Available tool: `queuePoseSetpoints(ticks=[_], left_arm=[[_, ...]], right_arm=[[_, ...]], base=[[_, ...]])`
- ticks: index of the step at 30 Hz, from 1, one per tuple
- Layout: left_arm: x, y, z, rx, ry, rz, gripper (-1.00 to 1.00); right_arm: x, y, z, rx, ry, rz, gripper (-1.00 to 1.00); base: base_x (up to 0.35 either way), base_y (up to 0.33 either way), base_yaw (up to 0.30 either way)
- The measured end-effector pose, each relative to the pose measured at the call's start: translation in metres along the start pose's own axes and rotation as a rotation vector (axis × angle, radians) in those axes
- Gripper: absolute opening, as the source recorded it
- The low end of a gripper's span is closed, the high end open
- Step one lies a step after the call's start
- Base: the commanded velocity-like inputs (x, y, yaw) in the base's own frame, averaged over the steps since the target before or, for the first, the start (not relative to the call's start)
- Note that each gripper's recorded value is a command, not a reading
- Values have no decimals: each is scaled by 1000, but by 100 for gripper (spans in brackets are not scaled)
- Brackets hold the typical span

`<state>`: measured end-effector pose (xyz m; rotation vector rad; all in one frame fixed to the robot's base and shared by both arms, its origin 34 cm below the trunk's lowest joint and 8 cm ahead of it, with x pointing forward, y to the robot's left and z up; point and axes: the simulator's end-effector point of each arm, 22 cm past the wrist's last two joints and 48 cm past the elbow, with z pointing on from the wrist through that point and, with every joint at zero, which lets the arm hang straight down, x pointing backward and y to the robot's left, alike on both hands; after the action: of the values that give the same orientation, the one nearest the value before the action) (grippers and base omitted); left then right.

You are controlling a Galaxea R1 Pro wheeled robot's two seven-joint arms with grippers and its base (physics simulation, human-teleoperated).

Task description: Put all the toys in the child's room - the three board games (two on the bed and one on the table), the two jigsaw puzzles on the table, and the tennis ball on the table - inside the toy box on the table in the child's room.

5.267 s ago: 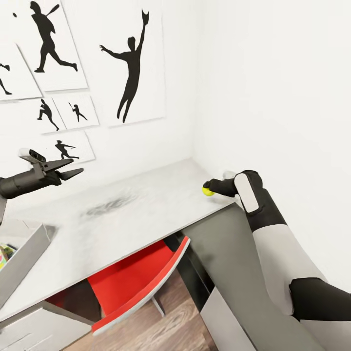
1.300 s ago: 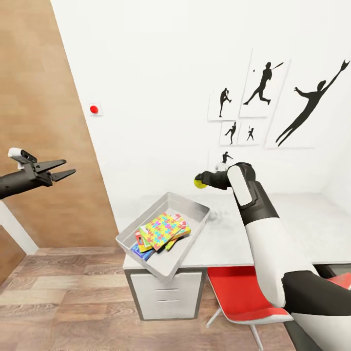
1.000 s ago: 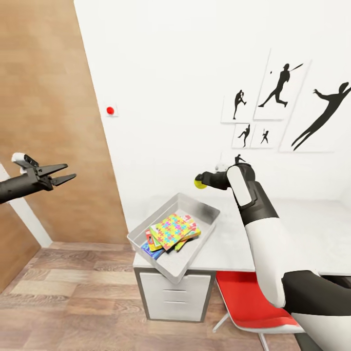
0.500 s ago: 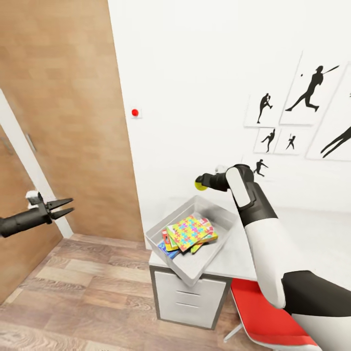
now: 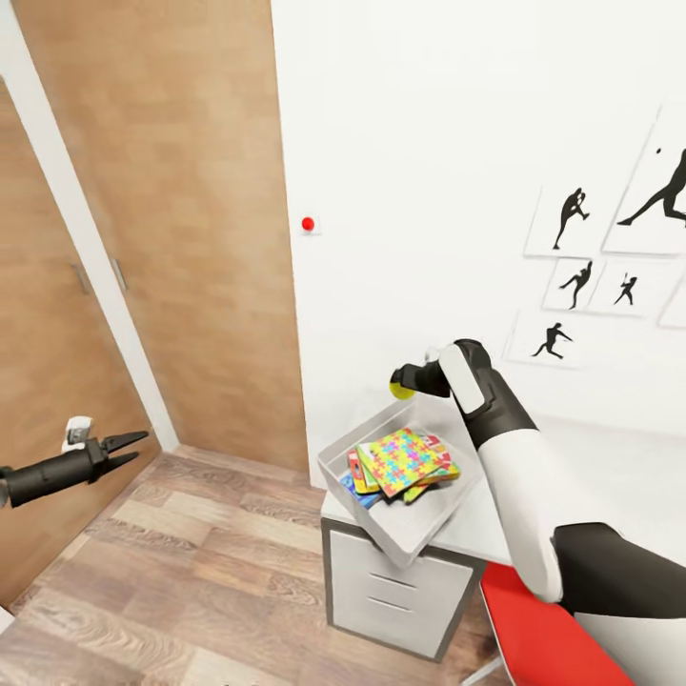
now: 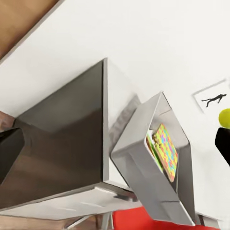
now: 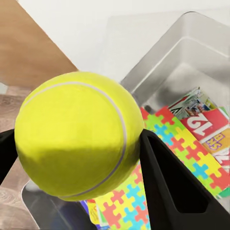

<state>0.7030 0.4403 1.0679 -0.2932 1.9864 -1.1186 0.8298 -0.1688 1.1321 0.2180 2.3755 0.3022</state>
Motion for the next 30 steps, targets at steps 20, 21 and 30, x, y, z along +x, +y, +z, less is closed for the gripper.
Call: queuePoseSetpoints(ticks=[20, 21, 30], left_arm=[[2, 18, 0, -84, 0, -3, 100], [2, 18, -1, -84, 0, -3, 100], [2, 18, 0, -84, 1, -4, 100]], right_arm=[[-2, -61, 0, 113, 10, 22, -100], [-2, -61, 0, 115, 11, 21, -100], [28, -73, 17, 142, 89, 26, -100]], base=[[0, -102, 39], [0, -4, 0], [0, -1, 0]])
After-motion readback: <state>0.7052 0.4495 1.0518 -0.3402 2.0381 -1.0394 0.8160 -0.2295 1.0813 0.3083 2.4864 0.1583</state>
